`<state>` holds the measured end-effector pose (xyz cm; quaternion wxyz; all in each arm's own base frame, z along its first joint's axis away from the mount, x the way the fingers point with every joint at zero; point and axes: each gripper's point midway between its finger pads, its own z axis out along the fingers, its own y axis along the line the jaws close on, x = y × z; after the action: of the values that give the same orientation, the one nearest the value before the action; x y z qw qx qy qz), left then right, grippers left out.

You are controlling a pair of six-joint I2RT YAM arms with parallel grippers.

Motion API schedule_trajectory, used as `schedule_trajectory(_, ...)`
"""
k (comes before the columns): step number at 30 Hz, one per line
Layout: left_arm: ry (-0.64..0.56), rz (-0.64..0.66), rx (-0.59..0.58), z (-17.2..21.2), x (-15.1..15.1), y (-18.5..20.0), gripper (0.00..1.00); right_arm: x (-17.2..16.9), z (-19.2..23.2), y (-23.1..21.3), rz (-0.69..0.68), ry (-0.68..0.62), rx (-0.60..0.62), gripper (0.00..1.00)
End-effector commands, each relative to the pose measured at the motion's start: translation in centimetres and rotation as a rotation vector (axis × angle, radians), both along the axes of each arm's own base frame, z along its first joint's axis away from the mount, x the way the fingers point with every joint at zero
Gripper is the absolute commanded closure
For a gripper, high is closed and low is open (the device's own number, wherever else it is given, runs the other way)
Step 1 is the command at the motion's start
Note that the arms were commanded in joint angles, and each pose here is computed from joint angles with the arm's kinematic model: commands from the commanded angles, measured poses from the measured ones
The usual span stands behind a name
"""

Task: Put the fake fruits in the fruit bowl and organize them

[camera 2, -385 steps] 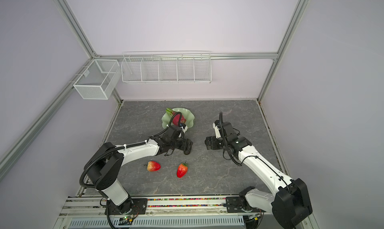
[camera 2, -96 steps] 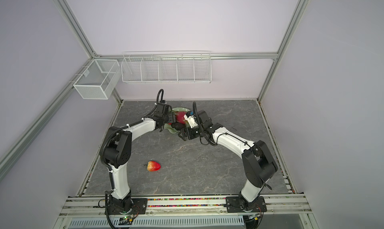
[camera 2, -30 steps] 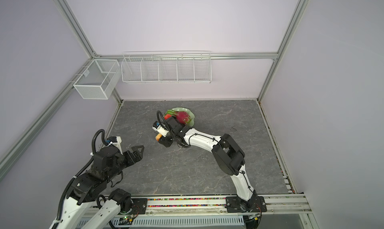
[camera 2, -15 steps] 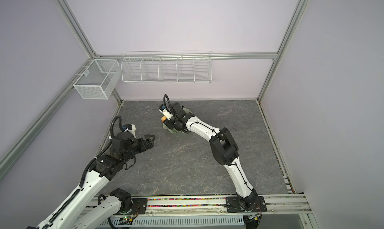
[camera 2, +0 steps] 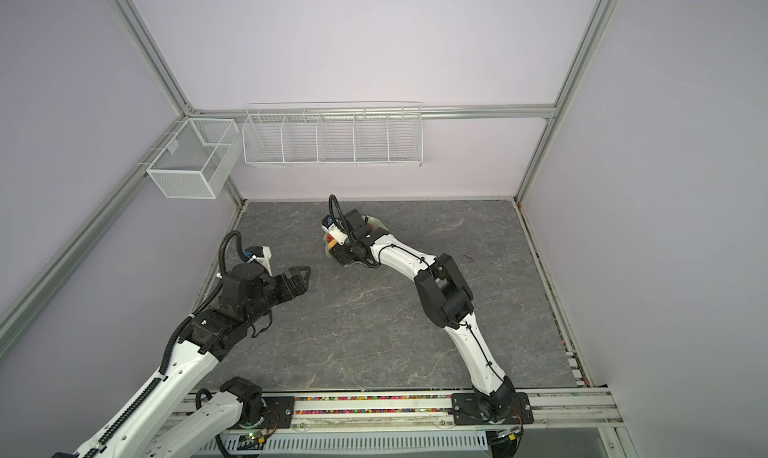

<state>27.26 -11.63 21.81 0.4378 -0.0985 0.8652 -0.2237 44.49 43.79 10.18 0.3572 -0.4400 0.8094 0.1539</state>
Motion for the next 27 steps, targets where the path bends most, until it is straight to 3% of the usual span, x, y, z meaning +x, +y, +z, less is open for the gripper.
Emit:
schedule_trajectory(1,-0.013,-0.002,-0.021,0.3,-0.1,-0.1,0.01,0.7,0.3,-0.3,-0.006,-0.026,-0.003,0.15)
schedule_trajectory(6,-0.031,-0.028,-0.024,0.8,0.1,-0.6,0.01,1.0,4.0,-0.4,-0.017,-0.084,0.037,0.0)
schedule_trajectory(9,-0.058,-0.062,-0.003,1.1,0.6,-1.1,0.01,0.5,7.9,-0.9,-0.019,-0.133,0.074,0.12)
schedule_trajectory(15,-0.117,-0.061,0.058,1.3,2.7,-1.2,0.01,-1.9,14.1,-6.8,-0.144,-0.212,0.131,0.12)
schedule_trajectory(18,-0.129,0.041,0.192,0.5,4.6,0.8,0.01,-3.2,14.5,-13.5,-0.302,-0.16,0.19,0.12)
schedule_trajectory(20,-0.118,0.231,0.329,-0.4,5.6,4.5,0.01,-3.7,13.1,-19.6,-0.472,-0.111,0.212,0.11)
schedule_trajectory(23,-0.168,0.478,0.589,-1.6,5.9,9.7,0.01,-5.0,9.4,-31.7,-0.831,-0.054,0.233,0.12)
schedule_trajectory(25,-0.218,0.563,0.705,-2.7,6.2,11.3,0.01,-6.3,6.2,-39.0,-1.044,-0.05,0.206,0.12)
schedule_trajectory(27,-0.234,0.606,0.77,-4.0,6.8,12.4,0.01,-7.5,3.9,-43.8,-1.152,-0.093,0.148,0.12)
